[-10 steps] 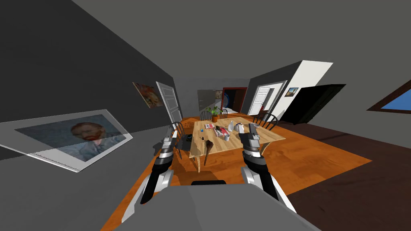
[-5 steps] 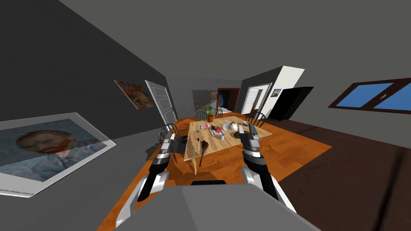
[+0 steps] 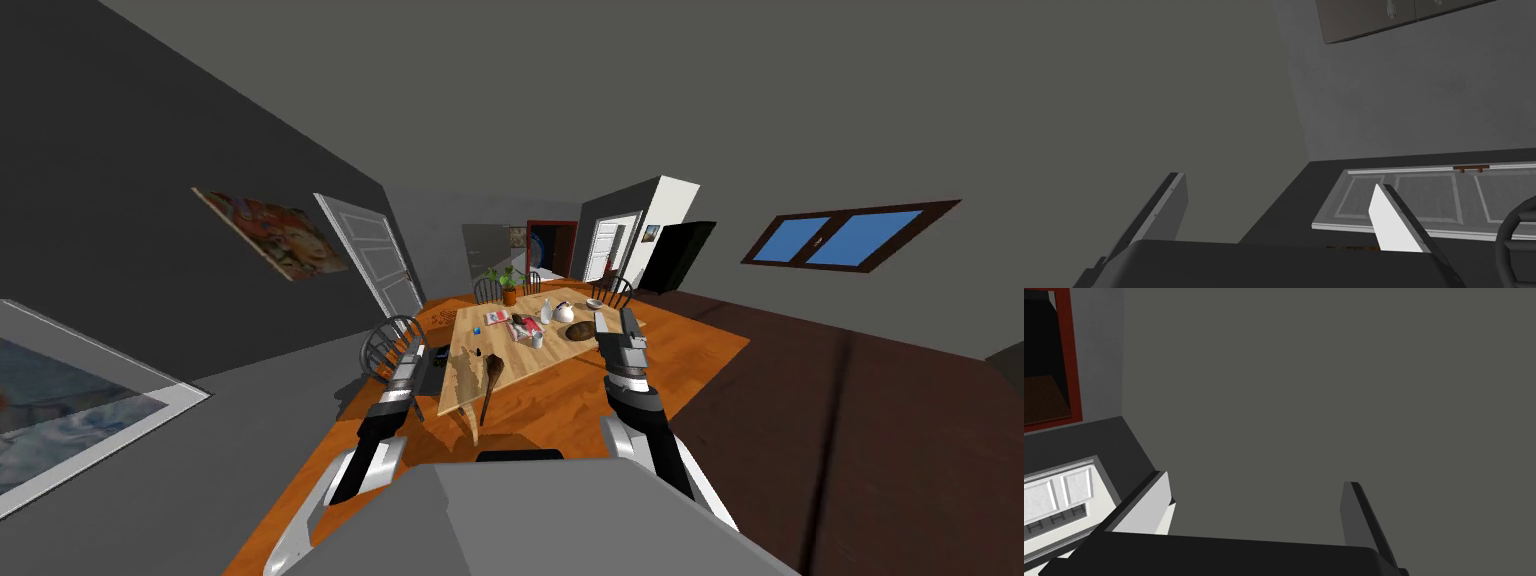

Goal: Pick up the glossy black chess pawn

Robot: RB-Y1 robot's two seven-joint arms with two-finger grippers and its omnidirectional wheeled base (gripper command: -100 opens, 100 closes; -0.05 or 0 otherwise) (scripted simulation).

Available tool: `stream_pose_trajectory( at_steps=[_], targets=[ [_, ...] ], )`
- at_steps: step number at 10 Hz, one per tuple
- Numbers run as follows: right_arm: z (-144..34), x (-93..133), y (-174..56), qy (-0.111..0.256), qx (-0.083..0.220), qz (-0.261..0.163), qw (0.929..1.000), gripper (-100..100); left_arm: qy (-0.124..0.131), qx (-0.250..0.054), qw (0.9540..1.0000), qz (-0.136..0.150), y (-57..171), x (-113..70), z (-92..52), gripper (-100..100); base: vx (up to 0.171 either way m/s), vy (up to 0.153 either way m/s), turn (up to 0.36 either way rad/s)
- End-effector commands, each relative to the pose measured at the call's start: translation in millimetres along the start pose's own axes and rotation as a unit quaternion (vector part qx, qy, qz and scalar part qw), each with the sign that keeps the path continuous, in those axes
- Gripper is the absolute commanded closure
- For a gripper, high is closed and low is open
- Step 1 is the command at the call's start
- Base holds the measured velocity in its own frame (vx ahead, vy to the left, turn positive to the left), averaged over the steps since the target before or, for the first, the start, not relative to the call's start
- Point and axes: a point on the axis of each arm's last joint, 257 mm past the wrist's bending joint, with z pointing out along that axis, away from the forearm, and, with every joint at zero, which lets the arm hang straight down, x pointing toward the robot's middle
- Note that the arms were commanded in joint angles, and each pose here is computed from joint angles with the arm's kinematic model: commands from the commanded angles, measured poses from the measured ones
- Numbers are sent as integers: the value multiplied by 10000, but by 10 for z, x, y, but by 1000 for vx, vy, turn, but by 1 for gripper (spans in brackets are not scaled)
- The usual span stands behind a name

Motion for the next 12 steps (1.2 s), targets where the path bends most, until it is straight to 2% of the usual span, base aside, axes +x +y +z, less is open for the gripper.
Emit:
stream_pose_trajectory(
  at_steps=[1,2,3,4,5,6,8,10,11,12],
  targets=[
    [0,0,0,0,0,0,10000,0,-64,-266,9993,246,245,-178,-18,-100,19,-74,-314],
    [0,0,0,0,0,0,10000,0,-57,-354,9991,240,327,-171,-49,-100,23,-51,-102],
    [0,-1,0,0,1,-1,10000,0,-107,-548,9976,398,494,-297,-93,-100,24,-60,-219],
    [0,0,0,0,0,0,10000,0,-104,-594,9974,394,536,-294,-111,-100,20,-46,-78],
    [0,-1,0,0,1,-1,10000,0,-162,-770,9954,551,680,-432,-155,-100,30,-58,-158],
    [0,0,0,0,0,0,10000,0,-157,-842,9948,544,745,-428,-186,-100,20,-44,-110],
    [0,0,0,0,0,0,10000,0,-289,-1266,9880,839,1079,-725,-326,-100,29,-77,-276],
    [-1,-1,0,0,1,-1,10000,0,-283,-1361,9868,827,1161,-721,-374,-100,26,-39,-40],
    [-1,-1,0,0,1,-1,10000,0,-357,-1612,9816,960,1350,-880,-479,-100,23,-43,-237],
    [0,0,0,0,0,0,10000,0,-355,-1632,9813,957,1367,-879,-490,-100,23,-31,-108]
  ],
)
